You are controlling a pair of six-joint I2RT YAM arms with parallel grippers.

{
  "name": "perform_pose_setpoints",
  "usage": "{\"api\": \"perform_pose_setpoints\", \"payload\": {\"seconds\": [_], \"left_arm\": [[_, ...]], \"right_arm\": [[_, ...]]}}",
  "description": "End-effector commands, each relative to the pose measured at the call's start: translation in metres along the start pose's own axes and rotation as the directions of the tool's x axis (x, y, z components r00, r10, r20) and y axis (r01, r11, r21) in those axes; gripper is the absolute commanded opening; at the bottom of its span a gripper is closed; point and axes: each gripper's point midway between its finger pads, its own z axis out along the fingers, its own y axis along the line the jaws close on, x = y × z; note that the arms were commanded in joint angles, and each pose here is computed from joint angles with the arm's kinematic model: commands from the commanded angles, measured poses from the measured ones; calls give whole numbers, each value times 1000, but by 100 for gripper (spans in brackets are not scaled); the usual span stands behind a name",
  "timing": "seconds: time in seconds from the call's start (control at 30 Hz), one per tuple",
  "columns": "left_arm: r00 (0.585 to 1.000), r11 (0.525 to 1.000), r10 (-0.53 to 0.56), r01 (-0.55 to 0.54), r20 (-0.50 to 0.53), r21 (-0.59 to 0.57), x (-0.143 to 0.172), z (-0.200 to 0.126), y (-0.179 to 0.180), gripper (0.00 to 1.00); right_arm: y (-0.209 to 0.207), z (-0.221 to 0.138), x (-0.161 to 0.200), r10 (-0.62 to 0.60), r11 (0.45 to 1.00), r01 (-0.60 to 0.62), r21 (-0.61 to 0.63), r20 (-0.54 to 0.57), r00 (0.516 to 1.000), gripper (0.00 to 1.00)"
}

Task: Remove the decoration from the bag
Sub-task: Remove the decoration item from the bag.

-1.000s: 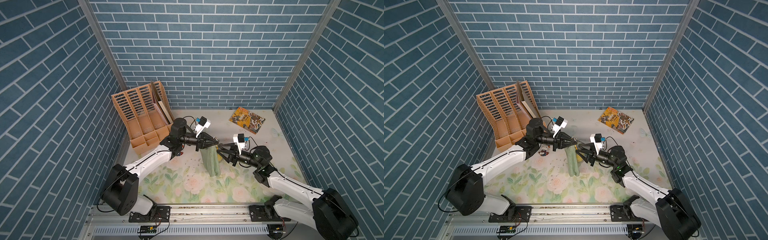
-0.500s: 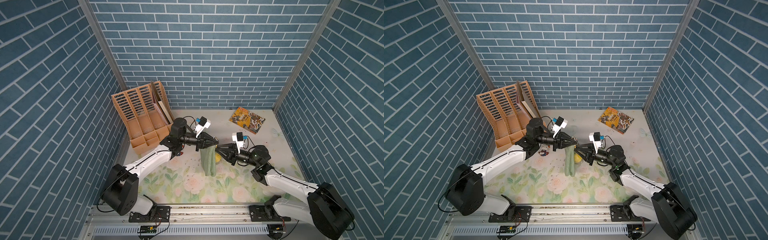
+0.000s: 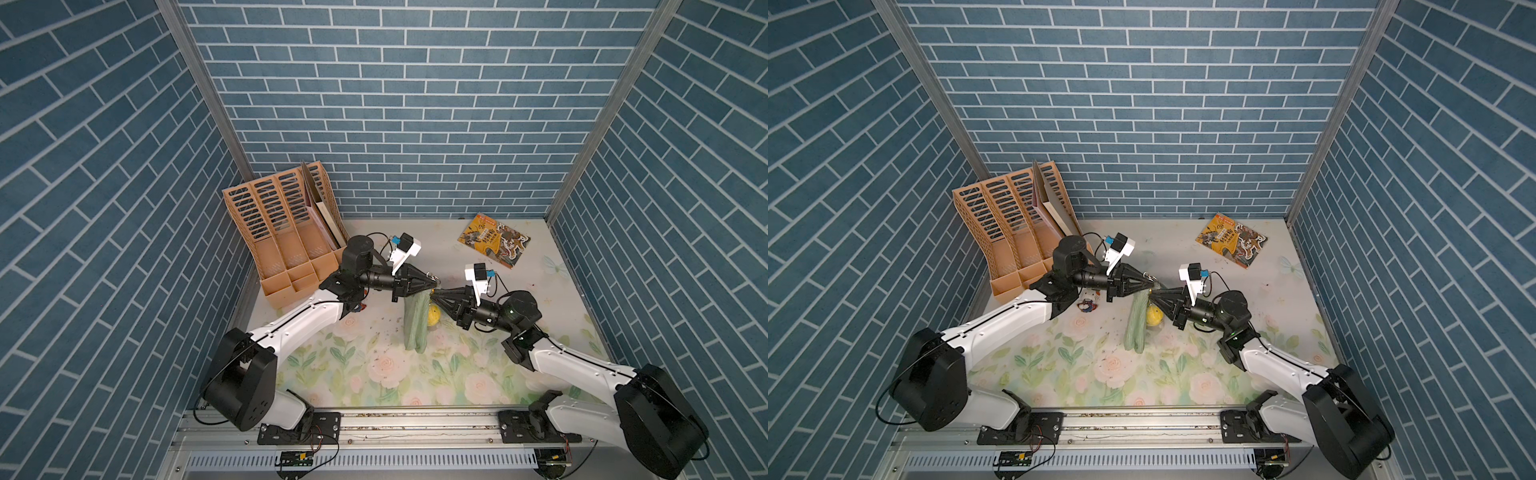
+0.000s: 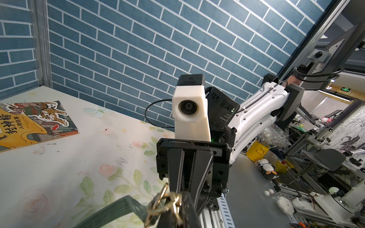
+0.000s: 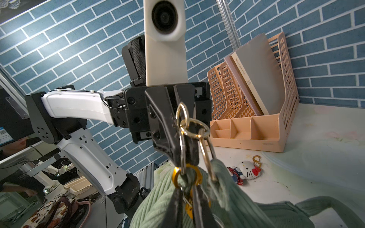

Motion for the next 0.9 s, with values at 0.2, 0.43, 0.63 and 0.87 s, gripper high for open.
{"api": "perform_pose_setpoints", "payload": {"seconds": [0.2, 0.43, 0.63, 0.87], "left_arm": [[998, 997, 65, -65, 1, 33, -12, -1, -15, 1], [995, 994, 94, -92, -30, 67, -7, -4, -24, 0], [992, 986, 126, -123, -19, 114, -11, -4, -32, 0], [991, 984, 134, -131, -14, 124, -14, -4, -35, 0]], "right_arm": [[6, 0, -4, -6, 1000, 6, -24, 10, 1000, 29], [4, -8, 6, -76, 997, 76, -8, -45, 996, 41], [10, -4, 7, -45, 997, 42, -63, -53, 998, 43], [14, 4, 8, -21, 995, 16, -102, -50, 999, 41]]}}
